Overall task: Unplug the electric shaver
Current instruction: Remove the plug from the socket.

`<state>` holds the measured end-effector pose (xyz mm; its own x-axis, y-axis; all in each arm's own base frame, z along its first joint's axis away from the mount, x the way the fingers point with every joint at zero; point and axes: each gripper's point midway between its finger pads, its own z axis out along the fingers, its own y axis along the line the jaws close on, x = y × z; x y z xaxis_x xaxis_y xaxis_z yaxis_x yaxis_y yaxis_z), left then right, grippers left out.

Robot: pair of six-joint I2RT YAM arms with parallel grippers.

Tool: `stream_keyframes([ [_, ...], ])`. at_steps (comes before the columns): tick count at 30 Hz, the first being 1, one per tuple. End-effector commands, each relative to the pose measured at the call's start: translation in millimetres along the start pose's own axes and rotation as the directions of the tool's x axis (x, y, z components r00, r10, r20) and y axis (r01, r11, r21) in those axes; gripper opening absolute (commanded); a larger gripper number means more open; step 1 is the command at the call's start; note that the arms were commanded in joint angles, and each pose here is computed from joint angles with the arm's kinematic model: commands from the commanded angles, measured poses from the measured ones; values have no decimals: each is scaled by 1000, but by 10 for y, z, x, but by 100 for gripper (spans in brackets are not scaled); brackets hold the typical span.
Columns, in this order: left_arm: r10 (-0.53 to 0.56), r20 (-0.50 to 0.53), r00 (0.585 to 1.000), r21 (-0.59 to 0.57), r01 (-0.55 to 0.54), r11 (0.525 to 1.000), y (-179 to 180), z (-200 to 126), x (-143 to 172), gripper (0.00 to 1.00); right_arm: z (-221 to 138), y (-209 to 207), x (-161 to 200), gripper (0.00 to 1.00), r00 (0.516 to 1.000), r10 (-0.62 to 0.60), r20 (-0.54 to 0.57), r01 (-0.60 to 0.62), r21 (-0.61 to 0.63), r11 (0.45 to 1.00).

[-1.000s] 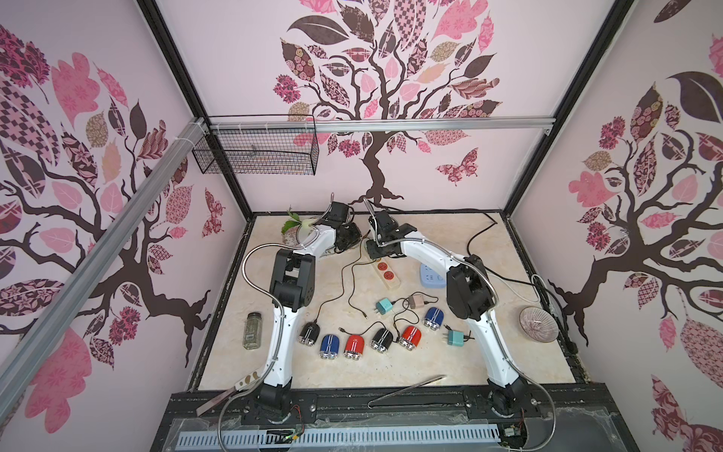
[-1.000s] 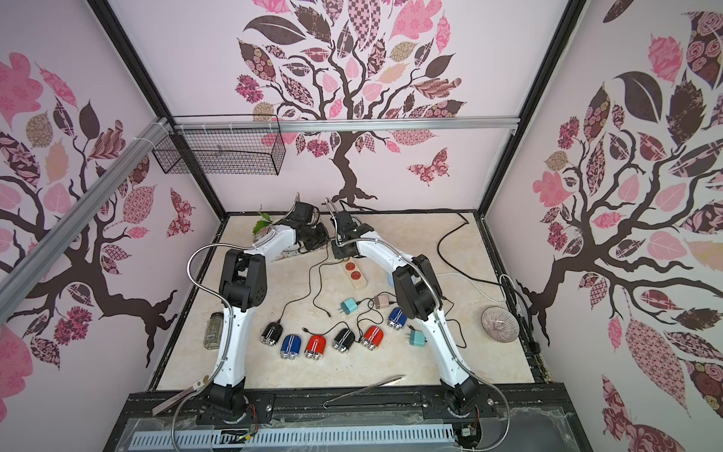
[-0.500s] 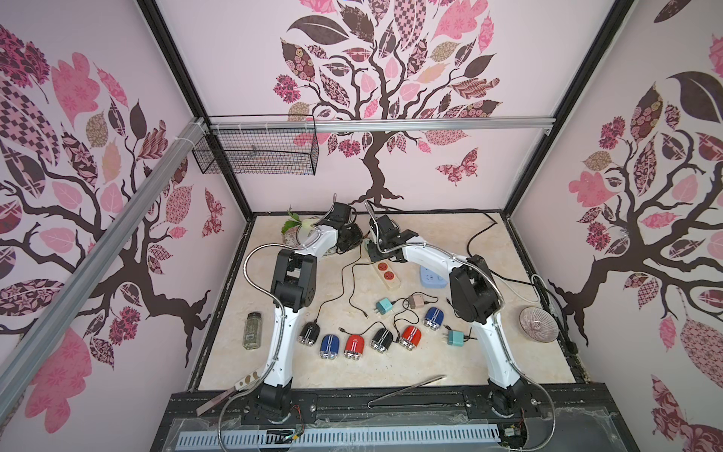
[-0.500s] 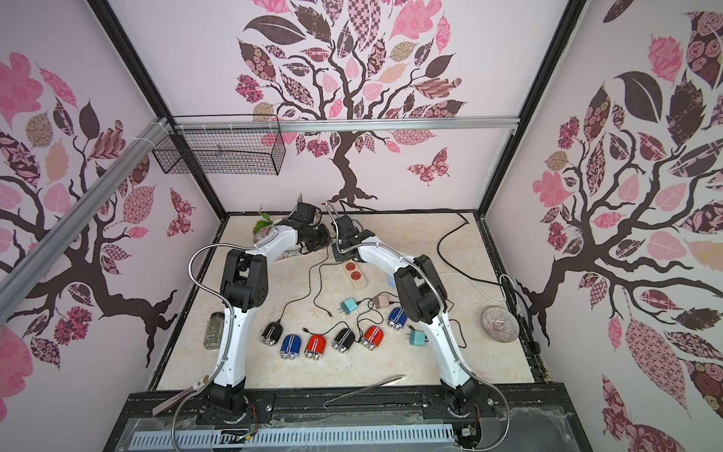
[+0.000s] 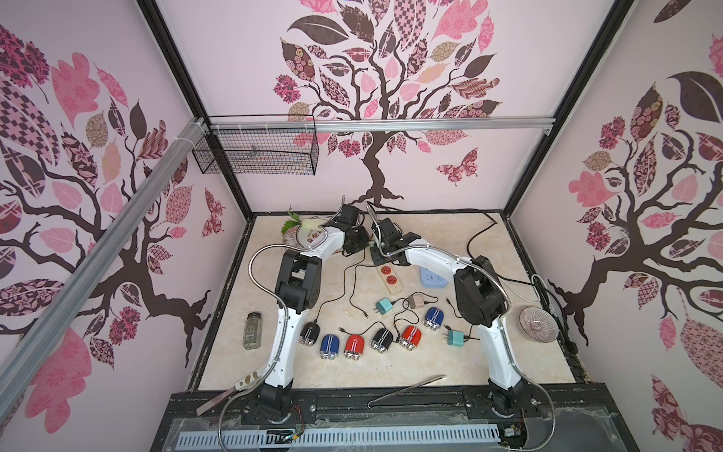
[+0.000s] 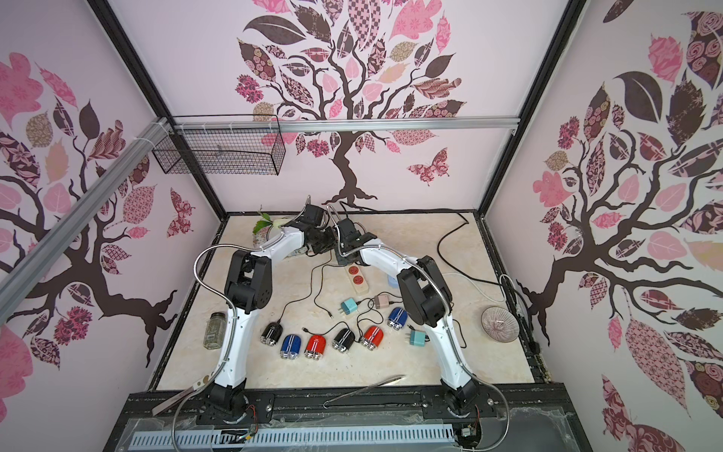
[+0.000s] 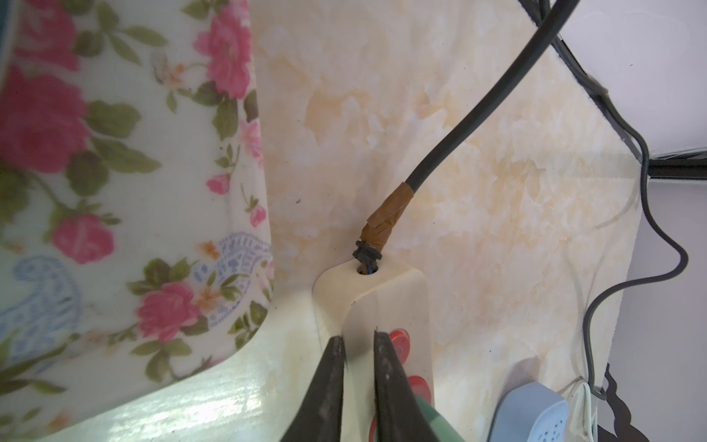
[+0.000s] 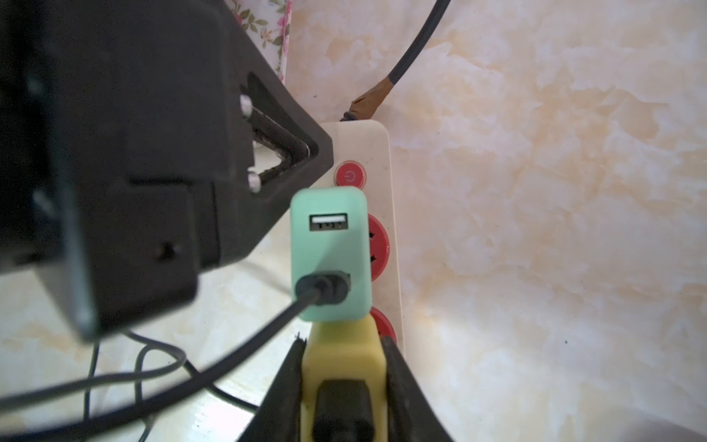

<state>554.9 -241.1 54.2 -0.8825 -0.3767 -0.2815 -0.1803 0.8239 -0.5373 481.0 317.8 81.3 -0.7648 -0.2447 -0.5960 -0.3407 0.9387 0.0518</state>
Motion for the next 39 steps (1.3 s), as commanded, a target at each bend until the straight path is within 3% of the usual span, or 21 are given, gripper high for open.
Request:
stream_keyframes([
  [1, 11, 22, 1000, -10, -11, 1000, 6, -28, 12, 18, -154, -97, 224, 25, 995, -30, -96, 34, 40, 999],
  [25, -17, -34, 999, -43, 16, 999, 262, 186, 248, 16, -438, -70, -215, 24, 1000, -9, 2, 9, 51, 999],
  [39, 14, 21, 1000, 17, -14, 1000, -28, -84, 45, 19, -795, 3, -181, 24, 998, 52, 35, -51, -16, 999],
])
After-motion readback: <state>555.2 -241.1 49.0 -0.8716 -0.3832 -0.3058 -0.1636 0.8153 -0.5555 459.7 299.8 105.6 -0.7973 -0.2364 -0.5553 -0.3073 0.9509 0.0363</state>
